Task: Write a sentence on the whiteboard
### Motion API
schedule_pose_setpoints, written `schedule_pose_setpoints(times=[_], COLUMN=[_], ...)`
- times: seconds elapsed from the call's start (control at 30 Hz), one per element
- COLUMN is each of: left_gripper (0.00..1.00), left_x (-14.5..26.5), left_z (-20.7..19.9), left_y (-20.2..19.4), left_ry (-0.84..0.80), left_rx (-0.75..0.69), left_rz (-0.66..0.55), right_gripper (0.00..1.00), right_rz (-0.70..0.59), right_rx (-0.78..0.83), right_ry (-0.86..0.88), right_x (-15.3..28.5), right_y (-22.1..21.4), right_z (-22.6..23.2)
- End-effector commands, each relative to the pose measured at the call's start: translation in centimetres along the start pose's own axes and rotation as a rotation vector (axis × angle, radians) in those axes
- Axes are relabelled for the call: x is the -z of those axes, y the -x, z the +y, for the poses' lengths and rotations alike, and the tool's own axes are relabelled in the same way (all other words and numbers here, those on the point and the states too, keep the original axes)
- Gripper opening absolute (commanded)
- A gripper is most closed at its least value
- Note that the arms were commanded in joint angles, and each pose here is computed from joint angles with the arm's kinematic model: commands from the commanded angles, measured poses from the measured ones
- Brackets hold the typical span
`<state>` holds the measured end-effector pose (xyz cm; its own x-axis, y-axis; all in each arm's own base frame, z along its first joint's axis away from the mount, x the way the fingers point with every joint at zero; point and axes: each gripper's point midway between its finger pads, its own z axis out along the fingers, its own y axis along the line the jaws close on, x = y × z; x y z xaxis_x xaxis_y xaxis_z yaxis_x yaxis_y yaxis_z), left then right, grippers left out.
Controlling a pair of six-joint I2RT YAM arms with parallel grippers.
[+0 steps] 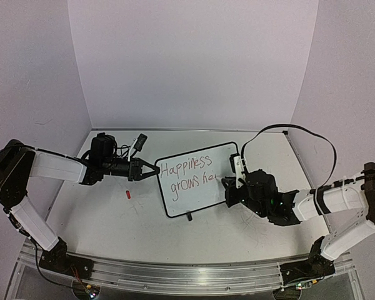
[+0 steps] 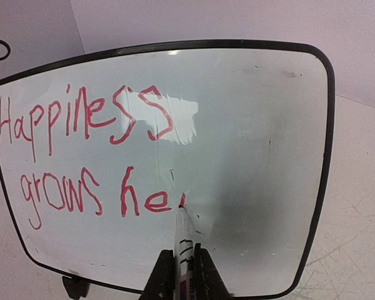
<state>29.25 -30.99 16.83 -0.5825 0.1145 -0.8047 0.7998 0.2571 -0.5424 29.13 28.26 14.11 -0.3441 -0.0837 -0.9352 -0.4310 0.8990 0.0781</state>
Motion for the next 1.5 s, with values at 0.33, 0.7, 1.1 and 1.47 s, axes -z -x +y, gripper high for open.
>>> schedule_pose_setpoints(times=[0.33,0.7,1.1,1.47], left_gripper=[0.00,0.00,0.00,0.00], left_x=[-0.4,-0.4,-0.3,-0.3], left_z=[0.0,0.0,0.0,0.0], left_y=[-0.1,-0.1,0.0,-0.1], left_ry=[0.000,-0.001,-0.001,0.001], left_rx=[-0.008,-0.008,-0.011,-0.010], left_rz=[0.025,0.025,0.024,0.024], right_gripper=[0.00,0.00,0.00,0.00], right_rz=[0.045,0.046,-0.035,-0.051], right_rx=[-0.019,-0.026,-0.037,-0.038], right_ry=[0.005,0.010,-0.037,-0.057], right_x=[-0.2,-0.1,-0.4,-0.7], right_y=[-1.3,-1.4,1.2,1.9], right_z=[0.2,0.4,0.0,-0.3])
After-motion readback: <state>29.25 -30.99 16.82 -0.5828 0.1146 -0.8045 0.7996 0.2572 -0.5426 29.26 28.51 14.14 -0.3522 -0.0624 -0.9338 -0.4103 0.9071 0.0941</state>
